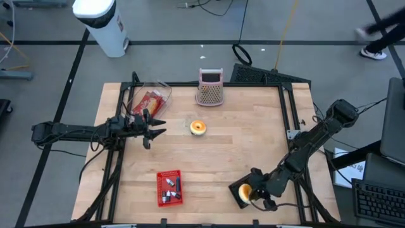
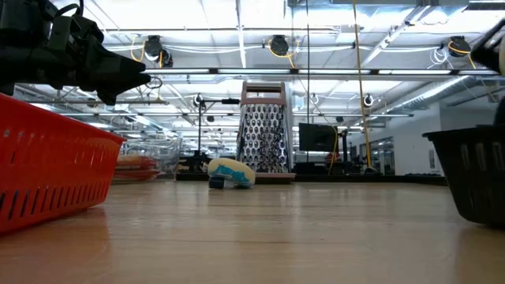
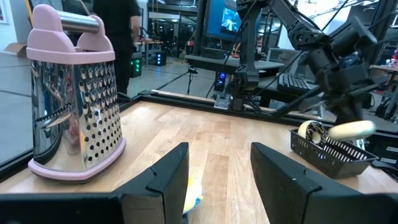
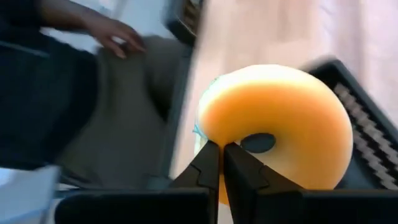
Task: Pick & Place Food Item
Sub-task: Put the light blue doughnut into the black bin
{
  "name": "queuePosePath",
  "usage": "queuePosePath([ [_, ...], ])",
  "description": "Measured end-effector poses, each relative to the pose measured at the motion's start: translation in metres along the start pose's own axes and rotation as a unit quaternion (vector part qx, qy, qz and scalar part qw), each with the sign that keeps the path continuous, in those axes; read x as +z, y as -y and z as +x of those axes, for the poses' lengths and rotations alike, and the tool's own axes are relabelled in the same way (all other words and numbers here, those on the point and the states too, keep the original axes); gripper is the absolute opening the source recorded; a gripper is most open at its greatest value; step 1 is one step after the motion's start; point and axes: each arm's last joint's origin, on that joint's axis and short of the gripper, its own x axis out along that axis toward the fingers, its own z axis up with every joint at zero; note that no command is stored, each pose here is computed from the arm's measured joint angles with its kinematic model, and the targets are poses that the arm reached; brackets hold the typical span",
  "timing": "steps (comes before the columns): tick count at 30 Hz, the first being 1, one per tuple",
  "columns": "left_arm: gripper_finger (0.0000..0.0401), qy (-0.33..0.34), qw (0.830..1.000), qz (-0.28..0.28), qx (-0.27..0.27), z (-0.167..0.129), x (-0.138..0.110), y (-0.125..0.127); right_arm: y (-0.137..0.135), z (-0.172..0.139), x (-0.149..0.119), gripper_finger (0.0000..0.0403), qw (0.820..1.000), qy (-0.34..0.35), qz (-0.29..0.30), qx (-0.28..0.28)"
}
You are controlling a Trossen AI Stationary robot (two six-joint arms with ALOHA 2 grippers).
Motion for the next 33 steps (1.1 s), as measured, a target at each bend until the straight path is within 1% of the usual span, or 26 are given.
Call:
queuePosePath([
  [3,0.0175,0.000,1.000,0.000,0.000,0.000,0.000,0.000,-0.008,0.000,0.003,0.0003,0.999,0.016,0.001,0.040],
  [6,0.0175,0.000,1.000,0.000,0.000,0.000,0.000,0.000,-0.009,0.001,0.000,0.0003,0.997,0.030,-0.001,0.078],
  [10,0.0175,0.000,1.000,0.000,0.000,0.000,0.000,0.000,0.000,0.004,-0.011,0.0002,0.988,0.066,0.003,0.141],
  [15,0.0175,0.000,1.000,0.000,0.000,0.000,0.000,0.000,0.022,0.002,-0.026,0.0002,0.974,0.122,0.037,0.188],
  [20,0.0175,0.000,1.000,0.000,0.000,0.000,0.000,0.000,0.035,0.001,-0.033,0.0008,0.970,0.134,0.063,0.194],
  [26,0.0175,0.000,1.000,0.000,0.000,0.000,0.000,0.000,0.041,0.001,-0.034,0.0024,0.972,0.137,0.054,0.184],
  [33,0.0175,0.000,1.000,0.000,0.000,0.000,0.000,0.000,0.040,0.001,-0.034,0.0028,0.972,0.138,0.053,0.185],
])
